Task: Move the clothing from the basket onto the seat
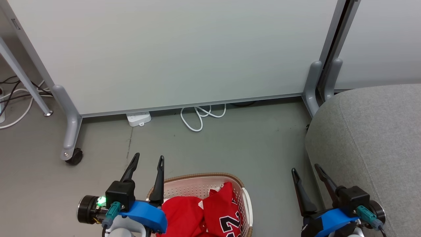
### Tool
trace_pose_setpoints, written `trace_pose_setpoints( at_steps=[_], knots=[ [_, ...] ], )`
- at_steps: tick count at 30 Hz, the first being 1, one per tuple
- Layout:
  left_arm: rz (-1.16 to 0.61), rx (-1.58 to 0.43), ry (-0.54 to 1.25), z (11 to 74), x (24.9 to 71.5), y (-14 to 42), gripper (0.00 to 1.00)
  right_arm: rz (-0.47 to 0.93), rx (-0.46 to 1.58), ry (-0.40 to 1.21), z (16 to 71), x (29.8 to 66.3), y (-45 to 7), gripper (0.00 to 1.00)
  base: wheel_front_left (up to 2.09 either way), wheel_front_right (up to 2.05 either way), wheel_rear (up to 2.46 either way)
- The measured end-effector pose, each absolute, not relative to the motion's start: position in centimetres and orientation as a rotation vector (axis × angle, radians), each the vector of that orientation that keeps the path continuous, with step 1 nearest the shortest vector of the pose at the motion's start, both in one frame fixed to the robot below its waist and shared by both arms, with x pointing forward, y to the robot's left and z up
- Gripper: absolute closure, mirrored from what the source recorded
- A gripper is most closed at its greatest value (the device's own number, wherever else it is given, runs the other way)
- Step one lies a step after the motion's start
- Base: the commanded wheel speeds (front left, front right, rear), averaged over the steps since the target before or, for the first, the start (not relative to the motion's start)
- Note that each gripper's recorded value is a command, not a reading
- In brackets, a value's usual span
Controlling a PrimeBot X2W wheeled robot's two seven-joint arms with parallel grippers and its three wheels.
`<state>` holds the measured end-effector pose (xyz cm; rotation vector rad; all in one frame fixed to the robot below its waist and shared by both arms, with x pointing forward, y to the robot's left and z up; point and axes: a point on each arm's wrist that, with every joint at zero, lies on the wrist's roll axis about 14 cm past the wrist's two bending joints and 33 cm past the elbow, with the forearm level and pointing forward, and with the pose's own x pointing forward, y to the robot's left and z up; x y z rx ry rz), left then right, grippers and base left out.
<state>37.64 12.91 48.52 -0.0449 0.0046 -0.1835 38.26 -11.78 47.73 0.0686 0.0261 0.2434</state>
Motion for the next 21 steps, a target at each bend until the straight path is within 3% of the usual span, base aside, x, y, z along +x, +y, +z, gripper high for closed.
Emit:
trace_pose_setpoints(
  at_steps=[21],
  knots=[
    [-0.280, -0.008, 0.045, 47.4, 38.8, 10.6, 0.00, 0.227, 0.072, 0.038, 47.3, 38.5, -12.3, 0.00, 0.00, 0.00, 0.00]
  ],
)
